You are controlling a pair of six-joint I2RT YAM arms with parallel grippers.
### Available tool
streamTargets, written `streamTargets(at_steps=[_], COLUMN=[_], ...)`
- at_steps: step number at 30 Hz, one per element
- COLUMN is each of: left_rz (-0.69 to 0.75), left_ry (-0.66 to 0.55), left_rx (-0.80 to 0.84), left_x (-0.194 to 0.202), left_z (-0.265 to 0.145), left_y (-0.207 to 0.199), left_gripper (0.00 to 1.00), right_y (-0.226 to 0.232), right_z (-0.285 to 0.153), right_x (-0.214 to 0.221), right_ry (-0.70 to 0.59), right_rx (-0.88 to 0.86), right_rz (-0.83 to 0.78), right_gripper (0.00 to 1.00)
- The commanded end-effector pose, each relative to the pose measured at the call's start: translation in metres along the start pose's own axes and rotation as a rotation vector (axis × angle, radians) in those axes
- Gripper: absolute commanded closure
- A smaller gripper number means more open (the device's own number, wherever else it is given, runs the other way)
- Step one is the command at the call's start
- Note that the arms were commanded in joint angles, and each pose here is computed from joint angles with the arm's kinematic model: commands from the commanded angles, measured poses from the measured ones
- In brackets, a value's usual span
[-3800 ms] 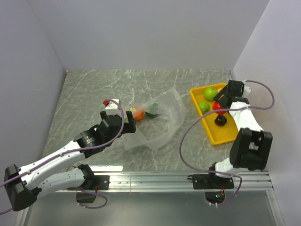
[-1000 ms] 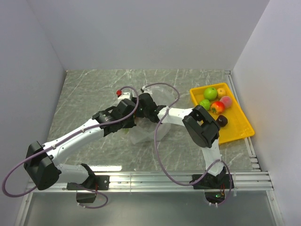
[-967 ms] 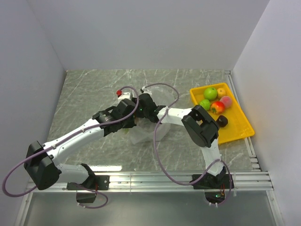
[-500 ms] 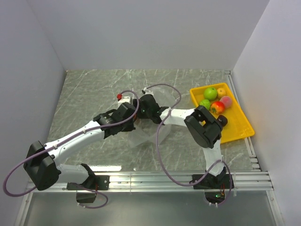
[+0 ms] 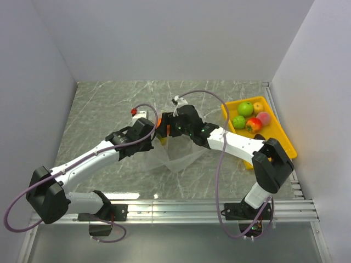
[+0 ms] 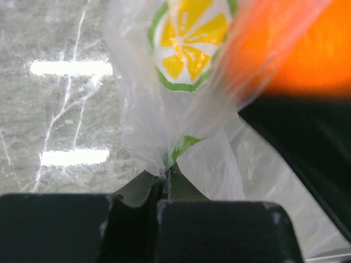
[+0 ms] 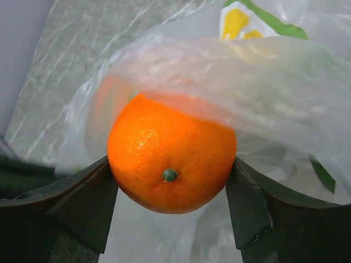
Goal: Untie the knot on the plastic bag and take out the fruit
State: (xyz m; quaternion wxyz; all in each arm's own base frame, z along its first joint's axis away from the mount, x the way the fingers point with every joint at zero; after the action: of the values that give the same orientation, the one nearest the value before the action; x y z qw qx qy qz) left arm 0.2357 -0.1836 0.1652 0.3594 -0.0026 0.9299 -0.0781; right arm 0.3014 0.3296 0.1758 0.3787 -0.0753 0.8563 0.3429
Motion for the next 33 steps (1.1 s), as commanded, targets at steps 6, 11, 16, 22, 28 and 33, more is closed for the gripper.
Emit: streamTargets(at_steps=[6,11,16,22,28,33], left_rz=[0.024,0.03,0.018,0.01,0.001,0.002], left_ry=[-0.098,-0.1,-0.066,-0.044,-0.043,-0.043], left_rx=[-0.01,-0.002,0.065,0.087,0.1,0.068], left_x=[-0.039,-0.04,-0.028,-0.017,-0.015,-0.01], left_z=[-0.008,-0.014,-0.013,-0.012,-0.014,-0.013], left_y=[-0.004,-0.003,-0.009,-0.008,-0.008,0.0], left_gripper=[0.99,0.99,1.0,0.99,0.99,1.0], right_y=[-0.012,-0.04,-0.057,-0.054,-0.048,-0.021], right_z=[-0.028,-0.022,-0.016,-0.013,-0.003,-0.018], right_x=[0.027,0.061,0.075,0.062,0.061,0.044], right_ry=[0.13,0.223,0.252,0.2,0.202,0.148], right_rx=[0.004,0.092,0.164,0.224,0.227,0.154], right_rz=[-0.078,-0.083,-0.108,-0.166,-0.203,-0.23], right_gripper=[0.8,0.69,0.42,0.2,0.15,0.15])
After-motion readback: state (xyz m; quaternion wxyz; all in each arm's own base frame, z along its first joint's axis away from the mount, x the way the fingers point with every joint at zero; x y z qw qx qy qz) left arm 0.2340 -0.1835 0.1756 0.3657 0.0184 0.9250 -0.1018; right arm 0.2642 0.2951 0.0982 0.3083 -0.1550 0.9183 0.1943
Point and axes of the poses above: each gripper's point midway between its finger pads, its own z axis out along the fingers, its own y axis along the line the jaws close on, x = y × z, the point moved 4 cm from there along -z, back along the fingers, and after that the axes turned 5 degrees about z, right-handed, at the moved point
